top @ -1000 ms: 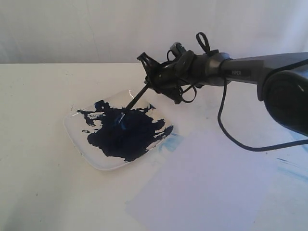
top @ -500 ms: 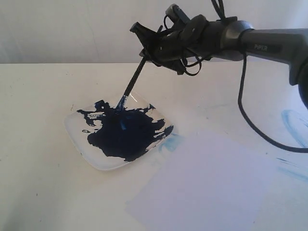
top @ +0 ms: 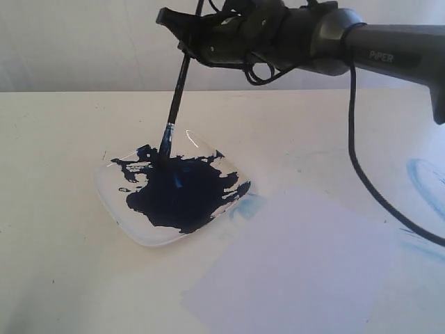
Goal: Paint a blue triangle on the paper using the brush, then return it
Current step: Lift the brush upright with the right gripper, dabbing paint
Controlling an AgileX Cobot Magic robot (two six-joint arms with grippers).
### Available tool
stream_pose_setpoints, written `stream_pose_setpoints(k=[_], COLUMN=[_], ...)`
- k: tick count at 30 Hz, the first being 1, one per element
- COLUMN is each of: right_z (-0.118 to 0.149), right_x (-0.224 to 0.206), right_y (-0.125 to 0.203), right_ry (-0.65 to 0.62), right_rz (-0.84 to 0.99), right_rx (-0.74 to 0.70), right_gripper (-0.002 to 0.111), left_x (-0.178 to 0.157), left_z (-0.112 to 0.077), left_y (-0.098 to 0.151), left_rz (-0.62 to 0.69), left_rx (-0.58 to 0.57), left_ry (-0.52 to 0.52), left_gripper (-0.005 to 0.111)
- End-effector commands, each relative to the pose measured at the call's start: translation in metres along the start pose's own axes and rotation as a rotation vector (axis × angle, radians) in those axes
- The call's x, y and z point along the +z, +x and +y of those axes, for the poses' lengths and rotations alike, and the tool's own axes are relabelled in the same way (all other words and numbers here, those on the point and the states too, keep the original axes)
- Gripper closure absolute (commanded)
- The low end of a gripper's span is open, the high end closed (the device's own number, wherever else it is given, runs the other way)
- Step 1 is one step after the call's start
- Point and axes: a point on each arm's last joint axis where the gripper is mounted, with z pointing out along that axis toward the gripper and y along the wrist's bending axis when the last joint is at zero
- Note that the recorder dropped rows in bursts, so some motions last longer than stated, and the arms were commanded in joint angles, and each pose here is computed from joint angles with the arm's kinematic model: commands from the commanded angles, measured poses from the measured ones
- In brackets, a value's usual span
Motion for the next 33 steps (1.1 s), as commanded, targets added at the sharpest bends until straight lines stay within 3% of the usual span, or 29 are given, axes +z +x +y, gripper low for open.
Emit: stream_pose_setpoints(k=[1, 8, 13, 17, 29, 31, 33], right_z=[0.015, 0.021, 0.023, 0.026, 0.029, 0.028, 0.031], right_x=[-0.003, -0.004, -0.005, -0.009, -0.02, -0.028, -0.035], right_y=[0.004, 0.017, 0.023, 0.025, 0.017, 0.023, 0.028], right_ry=[-0.018, -0.007, -0.009, -0.021, -0.011, -0.094, -0.27], right_rz=[-0.091, -0.173, -0.099, -0.057, -0.299, -0.353, -0.381], right_rx=[-0.073, -0.165, -0.451, -0.438, -0.46, -0.428, -0.454], right_gripper=[0.108, 0.108, 0.108, 0.108, 0.108, 0.108, 0.108], left_x=[0.0, 0.0, 0.0, 0.0, 0.0, 0.0, 0.0], left_z=[0.0, 0.0, 0.0, 0.0, 0.0, 0.0, 0.0], left_y=[0.0, 0.0, 0.0, 0.0, 0.0, 0.0, 0.0], left_rz=[-0.005, -0.005, -0.005, -0.005, -0.005, -0.005, -0.005], left_rx=[-0.003, -0.003, -0.003, -0.003, -0.003, -0.003, -0.003], left_ry=[0.007, 0.007, 0.007, 0.007, 0.007, 0.007, 0.007], left_gripper=[0.107, 0.107, 0.107, 0.107, 0.107, 0.107, 0.107])
